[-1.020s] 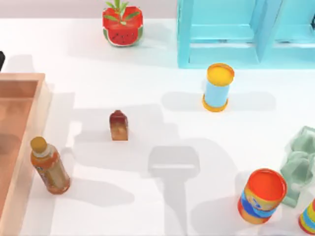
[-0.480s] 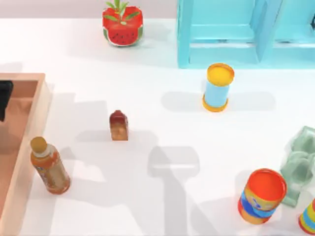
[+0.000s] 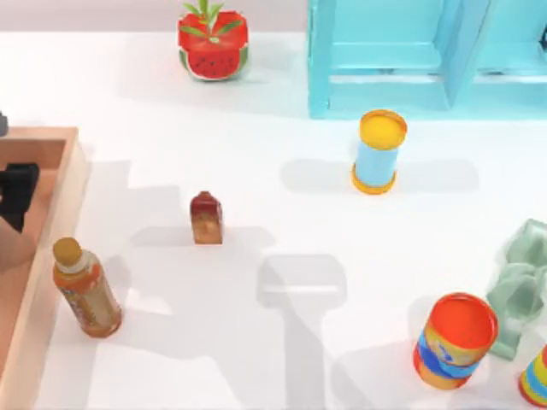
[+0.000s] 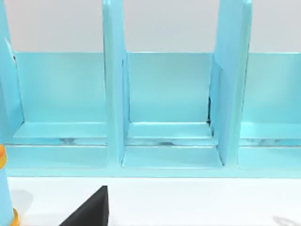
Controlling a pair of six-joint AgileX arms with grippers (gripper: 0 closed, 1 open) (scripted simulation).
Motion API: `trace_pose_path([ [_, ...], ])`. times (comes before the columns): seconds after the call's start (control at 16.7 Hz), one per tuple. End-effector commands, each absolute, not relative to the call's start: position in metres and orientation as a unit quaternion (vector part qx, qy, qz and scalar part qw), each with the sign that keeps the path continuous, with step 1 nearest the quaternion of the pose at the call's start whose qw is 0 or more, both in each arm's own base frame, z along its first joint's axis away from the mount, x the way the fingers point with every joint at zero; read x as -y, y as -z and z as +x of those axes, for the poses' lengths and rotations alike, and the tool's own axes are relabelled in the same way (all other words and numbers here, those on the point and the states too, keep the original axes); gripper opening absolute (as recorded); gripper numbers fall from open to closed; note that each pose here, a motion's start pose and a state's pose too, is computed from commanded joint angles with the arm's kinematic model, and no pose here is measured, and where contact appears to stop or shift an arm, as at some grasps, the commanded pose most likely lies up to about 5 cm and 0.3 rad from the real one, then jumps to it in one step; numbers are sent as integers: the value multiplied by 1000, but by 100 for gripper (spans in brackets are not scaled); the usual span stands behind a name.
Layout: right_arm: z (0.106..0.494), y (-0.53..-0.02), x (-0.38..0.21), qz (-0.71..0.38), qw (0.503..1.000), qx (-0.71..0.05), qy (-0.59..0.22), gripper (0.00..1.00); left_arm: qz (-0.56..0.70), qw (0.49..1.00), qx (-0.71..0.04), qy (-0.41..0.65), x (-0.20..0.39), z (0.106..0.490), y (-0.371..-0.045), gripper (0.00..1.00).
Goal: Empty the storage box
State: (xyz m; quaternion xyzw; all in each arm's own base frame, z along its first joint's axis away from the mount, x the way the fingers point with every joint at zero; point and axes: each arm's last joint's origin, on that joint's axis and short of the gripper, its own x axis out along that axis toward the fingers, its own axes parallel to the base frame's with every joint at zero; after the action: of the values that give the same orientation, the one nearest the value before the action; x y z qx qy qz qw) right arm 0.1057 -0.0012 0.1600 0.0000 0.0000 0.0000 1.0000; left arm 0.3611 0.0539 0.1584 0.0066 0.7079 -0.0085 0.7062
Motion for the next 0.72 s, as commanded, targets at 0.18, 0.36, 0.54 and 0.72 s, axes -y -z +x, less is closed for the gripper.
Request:
trace_pose_path([
  [0.18, 106, -160, 1, 0, 1000, 0, 0, 100, 7, 706, -708, 9, -54, 361, -158, 85],
  [0.36, 106, -160, 1, 0, 1000, 0, 0, 100, 7, 706, -708, 9, -54, 361, -158, 62],
  [0.54, 106, -160, 1, 0, 1000, 0, 0, 100, 7, 706, -708, 9, -54, 361, -158, 40],
  [0.72, 106, -160, 1, 0, 1000, 0, 0, 100, 7, 706, -708, 9, -54, 361, -158, 17],
])
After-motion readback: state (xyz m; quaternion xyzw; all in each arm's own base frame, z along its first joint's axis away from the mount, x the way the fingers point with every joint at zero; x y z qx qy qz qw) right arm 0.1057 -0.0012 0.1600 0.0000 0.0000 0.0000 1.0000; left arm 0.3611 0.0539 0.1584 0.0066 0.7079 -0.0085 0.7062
